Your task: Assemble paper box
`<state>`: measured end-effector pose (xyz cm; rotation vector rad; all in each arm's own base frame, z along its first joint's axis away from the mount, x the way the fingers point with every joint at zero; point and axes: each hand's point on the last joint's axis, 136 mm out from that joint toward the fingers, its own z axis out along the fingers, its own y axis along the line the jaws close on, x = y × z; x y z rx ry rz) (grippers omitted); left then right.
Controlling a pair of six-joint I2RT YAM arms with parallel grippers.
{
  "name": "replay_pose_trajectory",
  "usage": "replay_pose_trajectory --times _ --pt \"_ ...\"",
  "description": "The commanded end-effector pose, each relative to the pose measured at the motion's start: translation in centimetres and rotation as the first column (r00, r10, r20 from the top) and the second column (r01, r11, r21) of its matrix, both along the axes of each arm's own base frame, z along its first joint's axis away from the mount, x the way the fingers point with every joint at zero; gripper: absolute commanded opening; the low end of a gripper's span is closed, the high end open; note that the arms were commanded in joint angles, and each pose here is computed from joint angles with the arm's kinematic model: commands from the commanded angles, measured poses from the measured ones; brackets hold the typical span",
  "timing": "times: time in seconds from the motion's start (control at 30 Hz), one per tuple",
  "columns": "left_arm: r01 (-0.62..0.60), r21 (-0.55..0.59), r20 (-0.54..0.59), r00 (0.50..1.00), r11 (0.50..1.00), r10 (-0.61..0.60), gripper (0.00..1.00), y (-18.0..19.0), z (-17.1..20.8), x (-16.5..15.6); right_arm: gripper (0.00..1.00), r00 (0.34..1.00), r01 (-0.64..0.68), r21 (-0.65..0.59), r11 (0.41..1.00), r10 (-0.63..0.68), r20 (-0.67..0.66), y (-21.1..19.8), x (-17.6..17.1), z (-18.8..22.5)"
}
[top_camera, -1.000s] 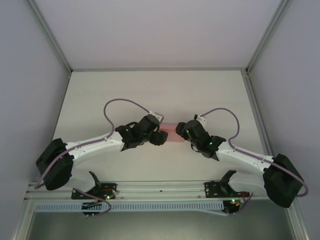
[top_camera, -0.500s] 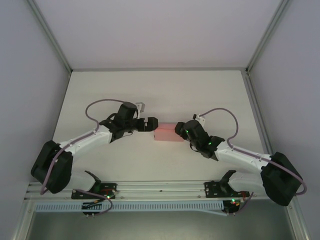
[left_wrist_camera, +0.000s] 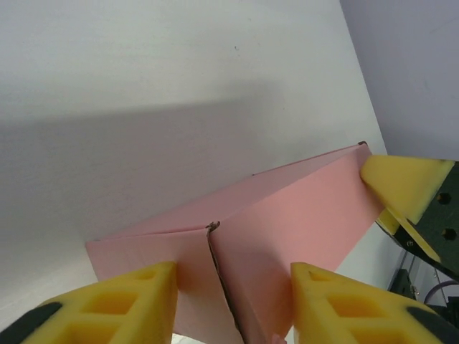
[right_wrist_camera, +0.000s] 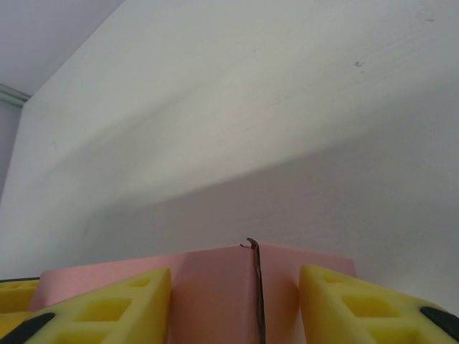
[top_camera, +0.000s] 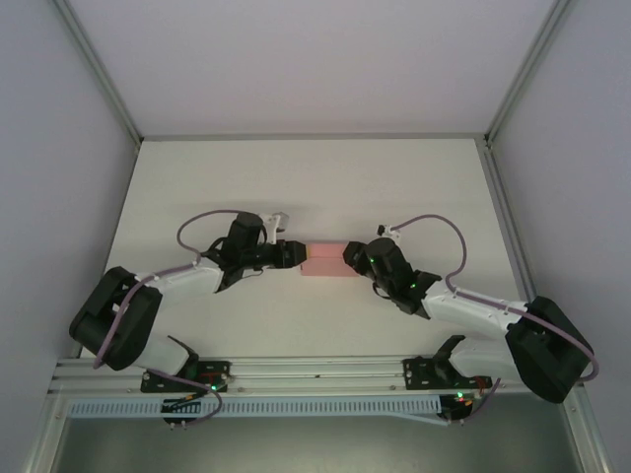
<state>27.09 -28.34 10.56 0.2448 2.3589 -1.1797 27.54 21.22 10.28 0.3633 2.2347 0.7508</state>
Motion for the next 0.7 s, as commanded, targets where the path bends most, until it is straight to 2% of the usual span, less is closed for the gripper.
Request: replay_pose_trajectory --times 0.0,0.07,0.17,0.4,0.53,0.67 --pt "-0.030 0.078 -0.118 0.992 0.996 0.040 0.26 1.9 -4.4 -1.0 0.44 0.983 -0.093 -0.132 0.987 0.070 -0.168 -2.4 -2.8 -6.6" --pt "-0.033 0.081 -0.133 0.990 0.996 0.044 0.08 2.0 -4.9 -1.0 0.34 0.985 -0.109 -0.126 0.986 0.090 -0.149 -2.3 -2.5 -6.8" --pt "-0.033 0.077 -0.141 0.989 0.997 0.043 0.00 2.1 -5.1 -1.2 0.24 0.986 -0.137 -0.131 0.982 0.122 -0.114 -2.2 -2.3 -6.8" --pt "-0.036 0.087 -0.148 0.988 0.996 0.049 0.00 2.5 -5.6 -1.1 0.00 0.970 -0.243 -0.089 0.966 0.242 -0.012 -1.7 -2.2 -6.1" --pt "-0.024 0.095 -0.146 0.989 0.995 0.038 0.00 2.3 -5.6 -1.0 0.00 0.952 -0.299 -0.107 0.948 0.303 0.031 -1.4 -2.0 -5.5" --pt "-0.020 0.091 -0.132 0.991 0.996 0.032 0.00 2.2 -5.0 -0.6 0.00 0.952 -0.300 -0.102 0.948 0.305 0.033 -1.2 -1.6 -4.7"
